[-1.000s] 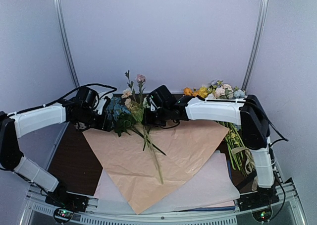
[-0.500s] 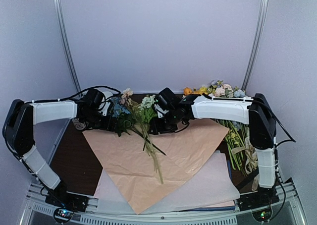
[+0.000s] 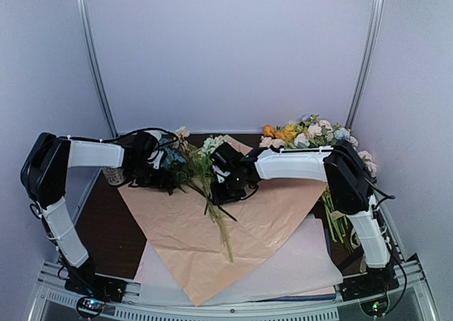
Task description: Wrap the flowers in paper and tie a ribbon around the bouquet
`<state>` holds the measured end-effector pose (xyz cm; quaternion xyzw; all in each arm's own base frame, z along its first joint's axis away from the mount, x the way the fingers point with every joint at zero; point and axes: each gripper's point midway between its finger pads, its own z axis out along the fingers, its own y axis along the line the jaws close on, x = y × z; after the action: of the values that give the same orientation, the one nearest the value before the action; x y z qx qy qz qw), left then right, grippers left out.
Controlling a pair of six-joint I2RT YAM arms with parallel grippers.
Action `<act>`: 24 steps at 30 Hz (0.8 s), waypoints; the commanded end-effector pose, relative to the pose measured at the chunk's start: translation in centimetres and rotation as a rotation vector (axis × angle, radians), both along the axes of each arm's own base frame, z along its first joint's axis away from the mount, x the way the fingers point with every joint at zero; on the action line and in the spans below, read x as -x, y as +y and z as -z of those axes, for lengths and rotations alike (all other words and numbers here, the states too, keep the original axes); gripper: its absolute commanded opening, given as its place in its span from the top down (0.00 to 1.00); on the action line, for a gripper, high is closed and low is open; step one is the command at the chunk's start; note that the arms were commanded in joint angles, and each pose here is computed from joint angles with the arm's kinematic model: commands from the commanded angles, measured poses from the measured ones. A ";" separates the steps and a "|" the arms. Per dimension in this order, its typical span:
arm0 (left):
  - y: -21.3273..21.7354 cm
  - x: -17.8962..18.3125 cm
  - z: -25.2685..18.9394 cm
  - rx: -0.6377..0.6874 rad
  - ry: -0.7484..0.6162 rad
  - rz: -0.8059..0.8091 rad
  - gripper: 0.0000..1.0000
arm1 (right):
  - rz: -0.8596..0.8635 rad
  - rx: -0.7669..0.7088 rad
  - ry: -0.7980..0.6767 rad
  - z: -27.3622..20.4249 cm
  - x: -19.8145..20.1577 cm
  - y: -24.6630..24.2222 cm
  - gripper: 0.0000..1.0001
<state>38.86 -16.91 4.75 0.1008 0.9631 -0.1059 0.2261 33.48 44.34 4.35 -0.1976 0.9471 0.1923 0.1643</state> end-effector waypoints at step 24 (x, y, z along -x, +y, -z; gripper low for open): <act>-0.7 -1.4 1.6 0.039 -0.030 -0.001 0.24 | 0.381 -0.326 -0.074 -5.7 -3.2 1.7 1.00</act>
<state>39.84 -17.47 3.50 0.1009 0.9598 -0.1133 0.2359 35.43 45.40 7.25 -0.0450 0.9381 0.2672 0.2155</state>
